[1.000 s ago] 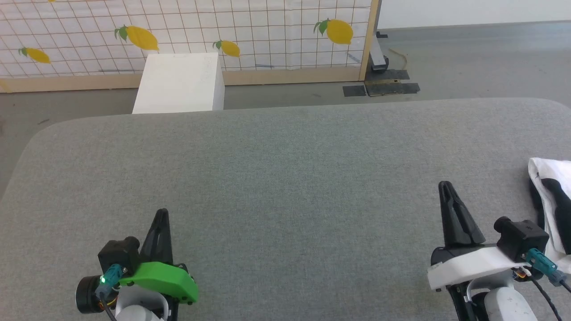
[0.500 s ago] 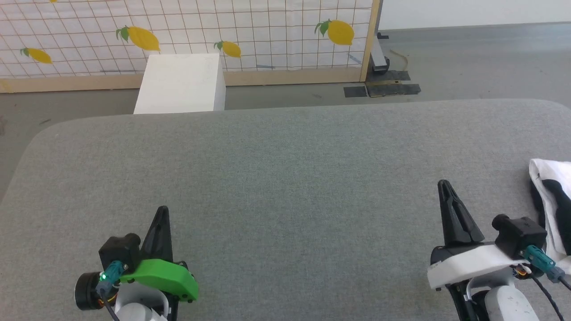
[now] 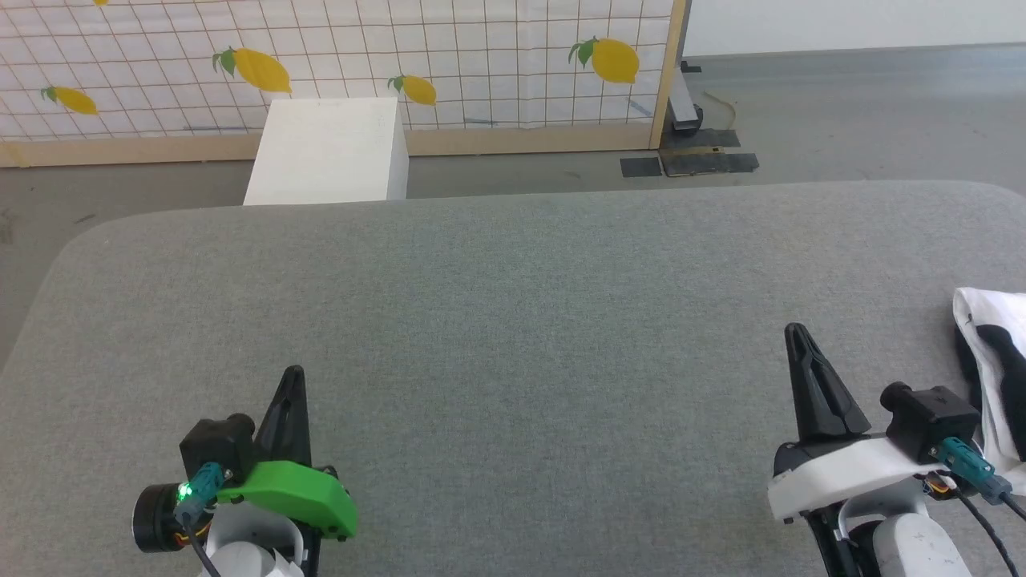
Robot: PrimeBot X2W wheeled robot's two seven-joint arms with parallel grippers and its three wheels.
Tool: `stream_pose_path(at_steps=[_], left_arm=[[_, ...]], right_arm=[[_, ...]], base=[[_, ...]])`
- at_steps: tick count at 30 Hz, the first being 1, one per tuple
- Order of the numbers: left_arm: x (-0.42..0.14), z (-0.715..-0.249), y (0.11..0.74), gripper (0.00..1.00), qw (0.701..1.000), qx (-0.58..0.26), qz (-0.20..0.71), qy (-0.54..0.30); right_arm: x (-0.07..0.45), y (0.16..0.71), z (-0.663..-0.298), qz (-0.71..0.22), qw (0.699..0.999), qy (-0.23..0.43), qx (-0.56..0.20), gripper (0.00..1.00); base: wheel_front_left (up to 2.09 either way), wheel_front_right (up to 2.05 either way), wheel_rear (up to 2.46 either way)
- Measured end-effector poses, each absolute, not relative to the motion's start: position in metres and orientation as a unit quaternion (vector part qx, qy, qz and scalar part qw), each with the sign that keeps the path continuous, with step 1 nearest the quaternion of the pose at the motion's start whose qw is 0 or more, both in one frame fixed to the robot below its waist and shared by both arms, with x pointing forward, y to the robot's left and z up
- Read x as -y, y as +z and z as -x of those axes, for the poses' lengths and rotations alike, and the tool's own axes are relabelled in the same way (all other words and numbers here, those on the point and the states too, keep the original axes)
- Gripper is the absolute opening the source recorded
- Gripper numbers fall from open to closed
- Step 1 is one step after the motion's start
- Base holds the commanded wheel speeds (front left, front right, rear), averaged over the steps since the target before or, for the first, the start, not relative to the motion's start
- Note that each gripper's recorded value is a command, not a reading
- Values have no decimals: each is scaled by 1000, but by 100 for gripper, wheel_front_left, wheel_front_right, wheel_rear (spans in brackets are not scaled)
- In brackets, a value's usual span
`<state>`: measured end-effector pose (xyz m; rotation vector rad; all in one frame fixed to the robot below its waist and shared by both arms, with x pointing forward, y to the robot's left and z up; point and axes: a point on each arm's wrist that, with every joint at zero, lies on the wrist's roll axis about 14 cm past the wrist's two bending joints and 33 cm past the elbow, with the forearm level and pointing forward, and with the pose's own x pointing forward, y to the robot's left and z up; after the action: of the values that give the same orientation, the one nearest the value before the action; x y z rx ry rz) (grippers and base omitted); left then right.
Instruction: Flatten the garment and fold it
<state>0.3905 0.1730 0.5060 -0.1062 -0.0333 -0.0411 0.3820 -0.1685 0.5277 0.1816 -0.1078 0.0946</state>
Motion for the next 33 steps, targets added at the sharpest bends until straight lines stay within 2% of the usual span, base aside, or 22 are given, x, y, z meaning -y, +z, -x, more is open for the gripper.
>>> stream_pose_path(at_steps=[33], left_arm=[[-172,-386,515,0,999,15,30,-18]], right_arm=[[164,529,-380,-53,996,57,37,0]], base=[[0,0,0]])
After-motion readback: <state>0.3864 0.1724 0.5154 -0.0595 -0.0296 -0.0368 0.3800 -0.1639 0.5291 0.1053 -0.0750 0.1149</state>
